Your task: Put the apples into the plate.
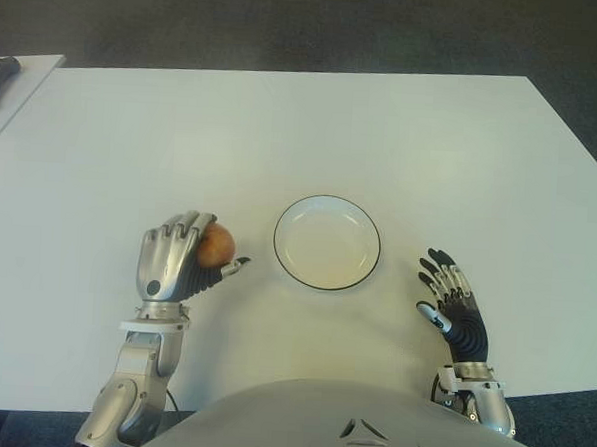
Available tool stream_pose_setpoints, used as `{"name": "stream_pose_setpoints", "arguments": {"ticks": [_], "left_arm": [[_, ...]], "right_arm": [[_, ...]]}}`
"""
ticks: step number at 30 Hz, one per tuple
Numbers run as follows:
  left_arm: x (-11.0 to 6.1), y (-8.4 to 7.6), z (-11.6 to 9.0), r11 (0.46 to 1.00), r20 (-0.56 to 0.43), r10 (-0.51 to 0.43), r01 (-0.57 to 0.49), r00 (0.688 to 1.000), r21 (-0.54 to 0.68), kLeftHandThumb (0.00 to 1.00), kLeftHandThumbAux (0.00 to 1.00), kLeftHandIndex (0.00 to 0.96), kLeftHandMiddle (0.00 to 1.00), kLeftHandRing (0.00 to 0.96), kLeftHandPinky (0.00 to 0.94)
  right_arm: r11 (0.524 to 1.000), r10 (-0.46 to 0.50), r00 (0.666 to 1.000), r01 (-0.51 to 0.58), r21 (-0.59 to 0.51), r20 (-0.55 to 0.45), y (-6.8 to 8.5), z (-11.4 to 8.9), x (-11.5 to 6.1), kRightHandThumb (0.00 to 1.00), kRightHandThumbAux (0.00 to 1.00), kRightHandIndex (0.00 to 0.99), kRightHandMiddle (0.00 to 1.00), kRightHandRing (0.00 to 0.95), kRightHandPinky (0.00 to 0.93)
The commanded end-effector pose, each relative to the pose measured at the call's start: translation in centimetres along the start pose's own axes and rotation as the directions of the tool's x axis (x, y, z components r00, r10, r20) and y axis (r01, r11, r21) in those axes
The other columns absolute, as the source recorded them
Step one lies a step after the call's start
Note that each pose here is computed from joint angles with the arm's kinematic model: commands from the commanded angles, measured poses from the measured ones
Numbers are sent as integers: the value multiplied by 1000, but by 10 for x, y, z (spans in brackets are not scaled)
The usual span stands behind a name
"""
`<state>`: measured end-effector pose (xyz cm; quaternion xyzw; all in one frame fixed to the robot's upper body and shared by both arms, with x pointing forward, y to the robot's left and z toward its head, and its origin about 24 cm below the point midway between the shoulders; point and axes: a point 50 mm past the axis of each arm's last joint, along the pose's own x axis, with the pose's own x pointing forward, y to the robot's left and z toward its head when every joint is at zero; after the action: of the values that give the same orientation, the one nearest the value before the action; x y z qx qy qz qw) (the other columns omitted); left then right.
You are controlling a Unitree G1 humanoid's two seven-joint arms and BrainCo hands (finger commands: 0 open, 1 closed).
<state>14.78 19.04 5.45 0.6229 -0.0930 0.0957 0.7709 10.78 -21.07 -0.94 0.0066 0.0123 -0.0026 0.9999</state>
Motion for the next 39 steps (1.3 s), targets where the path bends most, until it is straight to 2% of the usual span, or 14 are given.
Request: {"name": "stream_pose_setpoints", "arguments": {"ticks": [1,14,19,25,29,34,39], "left_arm": [[4,6,5,1000,7,2,-2,1000,-9,856,663,406,539,865,850],[21,12,27,998,82,36,-33,996,-46,856,663,405,538,857,843],[31,12,47,996,134,64,-54,989,-75,855,663,405,538,860,845],[35,11,66,993,174,46,-25,984,-118,855,663,406,538,861,846],[38,6,73,991,201,10,16,980,-131,855,663,405,539,859,845],[50,-17,82,991,261,-36,69,965,-118,855,664,405,538,856,837],[50,-21,85,988,279,-61,98,958,-122,855,664,404,537,855,836]], "right_arm": [[999,-14,998,16,30,-68,0,-11,-7,209,663,79,100,100,133],[999,-12,998,14,34,-64,3,-12,-6,214,662,76,98,97,129],[999,-11,998,14,38,-65,4,-13,-5,212,662,78,101,102,134],[999,-13,997,15,38,-70,5,-14,-6,214,661,79,99,100,132],[999,-13,997,16,38,-74,7,-14,-7,216,661,77,97,97,131],[999,-14,997,17,38,-70,8,-13,-8,212,661,75,97,99,138],[999,-16,997,19,37,-75,9,-13,-9,211,655,74,97,99,137]]}}
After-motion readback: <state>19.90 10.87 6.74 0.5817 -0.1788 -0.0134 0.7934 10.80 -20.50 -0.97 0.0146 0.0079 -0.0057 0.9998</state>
